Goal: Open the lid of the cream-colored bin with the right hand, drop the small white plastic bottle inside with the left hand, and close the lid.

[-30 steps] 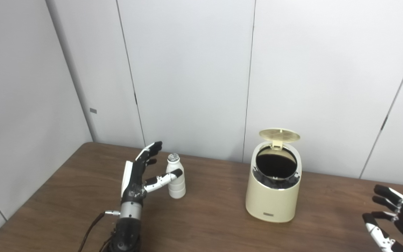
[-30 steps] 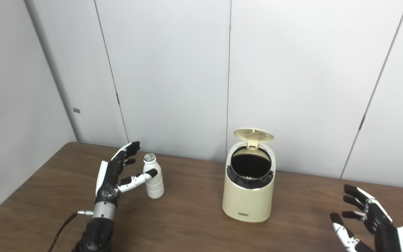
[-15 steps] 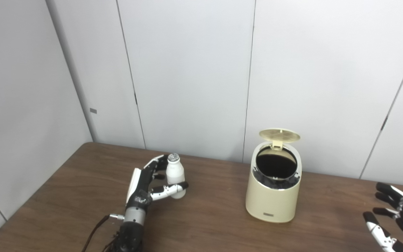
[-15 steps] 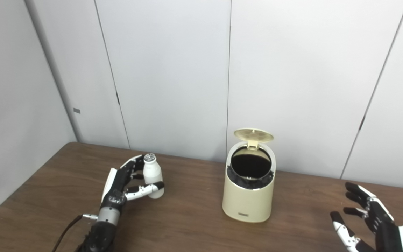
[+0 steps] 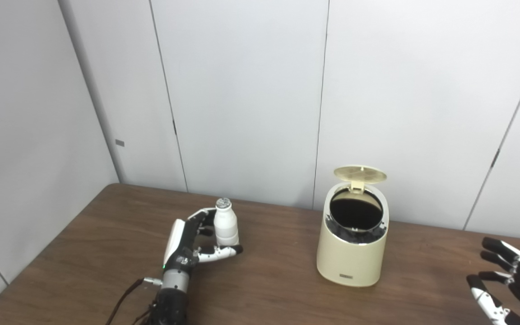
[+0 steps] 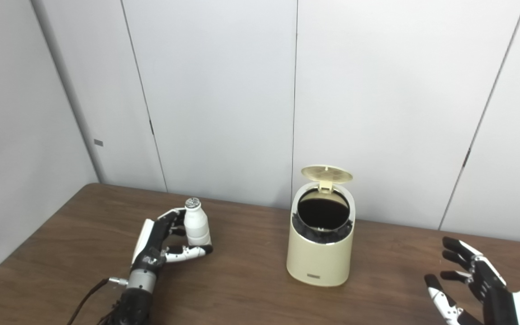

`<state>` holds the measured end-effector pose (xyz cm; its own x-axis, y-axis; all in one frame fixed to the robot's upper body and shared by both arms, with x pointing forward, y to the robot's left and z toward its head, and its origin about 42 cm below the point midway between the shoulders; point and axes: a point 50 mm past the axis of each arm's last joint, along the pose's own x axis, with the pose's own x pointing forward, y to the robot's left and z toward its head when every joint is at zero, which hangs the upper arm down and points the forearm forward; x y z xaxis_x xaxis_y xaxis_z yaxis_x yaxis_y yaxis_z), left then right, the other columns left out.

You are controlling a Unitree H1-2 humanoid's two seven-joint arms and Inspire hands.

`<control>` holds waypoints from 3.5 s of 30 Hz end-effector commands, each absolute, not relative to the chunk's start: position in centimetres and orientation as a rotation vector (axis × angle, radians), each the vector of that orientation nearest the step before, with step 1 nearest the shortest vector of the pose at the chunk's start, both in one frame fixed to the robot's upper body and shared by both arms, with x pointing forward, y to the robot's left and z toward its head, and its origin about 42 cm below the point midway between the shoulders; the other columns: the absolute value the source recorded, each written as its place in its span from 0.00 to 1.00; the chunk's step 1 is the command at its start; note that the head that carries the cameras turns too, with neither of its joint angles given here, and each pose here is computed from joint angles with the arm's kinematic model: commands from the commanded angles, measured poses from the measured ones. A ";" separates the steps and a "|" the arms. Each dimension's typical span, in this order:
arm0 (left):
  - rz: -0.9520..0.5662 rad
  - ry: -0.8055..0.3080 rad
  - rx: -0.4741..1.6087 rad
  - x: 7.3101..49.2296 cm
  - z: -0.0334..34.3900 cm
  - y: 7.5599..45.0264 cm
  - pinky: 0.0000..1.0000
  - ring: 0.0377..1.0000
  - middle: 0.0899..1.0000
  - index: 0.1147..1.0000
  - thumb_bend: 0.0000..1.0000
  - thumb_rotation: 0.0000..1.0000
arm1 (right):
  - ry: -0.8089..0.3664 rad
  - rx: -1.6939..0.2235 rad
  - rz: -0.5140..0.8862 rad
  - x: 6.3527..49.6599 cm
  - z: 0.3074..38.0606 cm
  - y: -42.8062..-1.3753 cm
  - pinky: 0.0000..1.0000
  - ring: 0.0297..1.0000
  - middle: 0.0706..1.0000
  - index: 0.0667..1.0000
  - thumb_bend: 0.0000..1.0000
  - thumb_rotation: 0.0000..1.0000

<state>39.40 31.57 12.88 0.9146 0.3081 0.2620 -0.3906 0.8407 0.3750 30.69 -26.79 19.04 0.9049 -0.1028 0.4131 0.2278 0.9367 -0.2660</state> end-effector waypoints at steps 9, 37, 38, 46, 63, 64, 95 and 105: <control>0.503 -0.427 0.449 40.9 16.0 31.6 0.37 0.43 0.43 0.41 0.50 0.00 | -0.468 -0.314 -0.174 30.8 20.8 -26.3 0.63 0.78 0.79 0.75 0.09 0.01; 0.411 -0.570 0.354 39.8 18.8 27.6 0.38 0.44 0.46 0.38 0.50 0.00 | -0.473 -0.312 -0.170 30.9 20.8 -26.2 0.60 0.77 0.77 0.73 0.09 0.07; 0.410 -0.571 0.349 39.7 18.9 27.4 0.38 0.44 0.46 0.38 0.50 0.00 | -0.473 -0.306 -0.169 30.8 20.8 -26.2 0.60 0.77 0.77 0.73 0.09 0.07; 0.377 -0.632 0.293 39.3 19.9 26.2 0.38 0.44 0.46 0.38 0.50 0.00 | -0.477 -0.315 -0.165 30.9 20.9 -26.0 0.62 0.78 0.79 0.74 0.06 0.01; 0.218 -0.731 -0.027 39.8 24.9 21.6 0.53 0.50 0.42 0.38 0.50 0.00 | -0.459 -0.300 -0.173 31.6 19.4 -25.9 0.75 0.84 0.83 0.79 0.09 0.00; 0.210 -0.735 -0.029 39.8 25.0 21.4 0.56 0.51 0.42 0.38 0.50 0.00 | -0.460 -0.304 -0.174 31.6 19.2 -25.9 0.74 0.83 0.83 0.79 0.10 0.00; 0.030 -0.695 -0.023 44.7 24.5 14.1 0.66 0.45 0.43 0.41 0.50 0.00 | -0.466 -0.291 -0.190 32.7 14.7 -27.0 0.78 0.84 0.84 0.80 0.34 0.35; 0.005 -0.693 -0.016 44.7 24.5 13.2 0.56 0.52 0.43 0.37 0.50 0.00 | -0.471 -0.290 -0.197 32.9 14.3 -27.2 0.77 0.83 0.83 0.79 0.37 0.39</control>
<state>43.94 14.11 21.53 0.8300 0.0263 0.5572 -0.0214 0.9997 -0.0153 32.74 -26.42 14.56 0.8857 -0.1247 0.4472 0.2410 0.9468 -0.2133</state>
